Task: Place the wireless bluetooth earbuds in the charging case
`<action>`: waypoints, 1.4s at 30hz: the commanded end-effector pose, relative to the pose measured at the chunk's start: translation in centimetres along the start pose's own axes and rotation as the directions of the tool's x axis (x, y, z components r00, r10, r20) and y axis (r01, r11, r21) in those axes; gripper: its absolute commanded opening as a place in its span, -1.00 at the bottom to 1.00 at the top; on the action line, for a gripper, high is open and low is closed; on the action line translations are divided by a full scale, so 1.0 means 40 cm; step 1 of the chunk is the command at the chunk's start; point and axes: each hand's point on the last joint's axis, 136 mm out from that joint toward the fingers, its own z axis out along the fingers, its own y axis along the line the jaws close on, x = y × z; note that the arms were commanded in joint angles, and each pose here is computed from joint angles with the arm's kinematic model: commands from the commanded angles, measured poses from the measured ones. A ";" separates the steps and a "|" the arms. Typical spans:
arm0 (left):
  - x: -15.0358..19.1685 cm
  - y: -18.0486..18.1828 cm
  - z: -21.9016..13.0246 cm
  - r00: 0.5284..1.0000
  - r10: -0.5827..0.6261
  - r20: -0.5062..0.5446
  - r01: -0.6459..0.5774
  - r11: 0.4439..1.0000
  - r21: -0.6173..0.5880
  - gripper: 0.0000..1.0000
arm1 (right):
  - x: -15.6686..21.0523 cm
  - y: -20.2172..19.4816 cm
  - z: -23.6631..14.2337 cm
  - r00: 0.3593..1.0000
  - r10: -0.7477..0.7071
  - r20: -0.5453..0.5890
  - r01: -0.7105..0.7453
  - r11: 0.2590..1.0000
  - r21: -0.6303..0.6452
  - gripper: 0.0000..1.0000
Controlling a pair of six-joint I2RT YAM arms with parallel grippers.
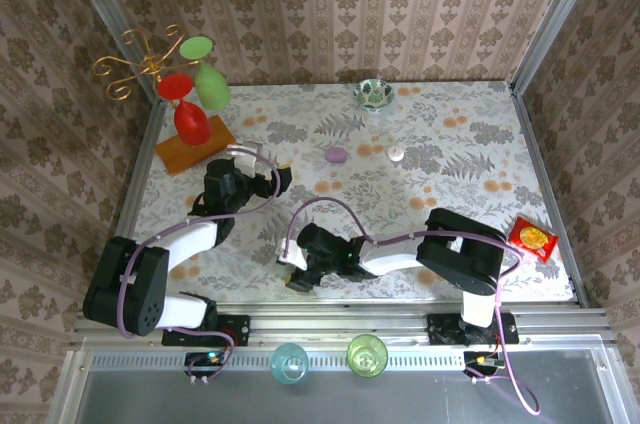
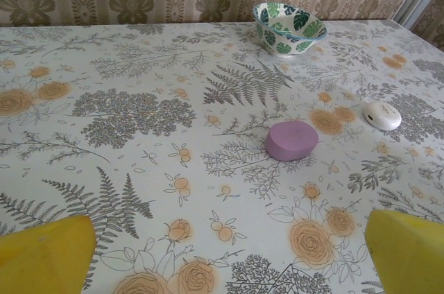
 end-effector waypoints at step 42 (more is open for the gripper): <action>-0.059 -0.471 -0.179 0.909 0.303 0.288 -0.411 0.525 0.745 0.98 | -0.128 -0.278 -0.590 0.962 0.064 0.265 -0.067 0.998 0.004 -0.43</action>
